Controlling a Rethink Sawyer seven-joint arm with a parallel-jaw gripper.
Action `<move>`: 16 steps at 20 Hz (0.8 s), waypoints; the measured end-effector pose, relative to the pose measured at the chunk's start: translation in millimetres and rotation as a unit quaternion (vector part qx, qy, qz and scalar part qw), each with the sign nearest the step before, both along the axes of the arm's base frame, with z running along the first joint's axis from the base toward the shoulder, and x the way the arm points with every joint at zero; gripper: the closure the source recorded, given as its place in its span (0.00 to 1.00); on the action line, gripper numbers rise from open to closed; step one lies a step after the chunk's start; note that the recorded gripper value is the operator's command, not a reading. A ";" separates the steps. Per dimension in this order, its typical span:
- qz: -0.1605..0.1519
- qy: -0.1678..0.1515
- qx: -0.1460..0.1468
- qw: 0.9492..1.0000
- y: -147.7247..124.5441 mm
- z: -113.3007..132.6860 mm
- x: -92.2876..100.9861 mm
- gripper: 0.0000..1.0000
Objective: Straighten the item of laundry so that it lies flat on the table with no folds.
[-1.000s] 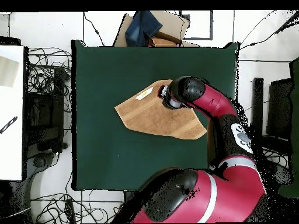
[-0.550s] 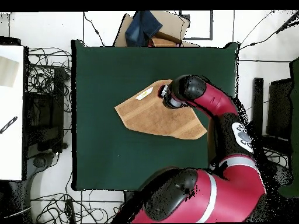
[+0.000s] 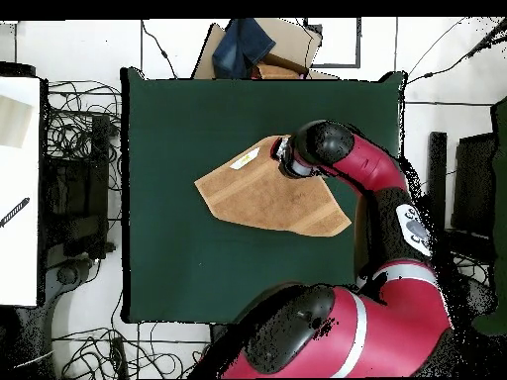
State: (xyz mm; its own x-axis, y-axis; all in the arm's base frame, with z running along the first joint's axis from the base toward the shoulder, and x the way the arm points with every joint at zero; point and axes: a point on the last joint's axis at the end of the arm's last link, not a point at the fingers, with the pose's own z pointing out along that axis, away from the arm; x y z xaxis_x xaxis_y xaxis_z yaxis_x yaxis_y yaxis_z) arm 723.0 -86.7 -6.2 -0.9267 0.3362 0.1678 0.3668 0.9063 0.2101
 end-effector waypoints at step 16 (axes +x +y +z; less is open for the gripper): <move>0.001 0.002 0.001 1.000 2.4 -2.6 -0.8 0.00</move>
State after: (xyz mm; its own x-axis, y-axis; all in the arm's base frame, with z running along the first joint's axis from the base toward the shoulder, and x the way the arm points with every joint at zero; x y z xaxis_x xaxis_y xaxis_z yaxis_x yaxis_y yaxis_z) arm 722.1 -84.3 -8.7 -0.9269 0.3338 0.1717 0.3656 0.9065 0.2110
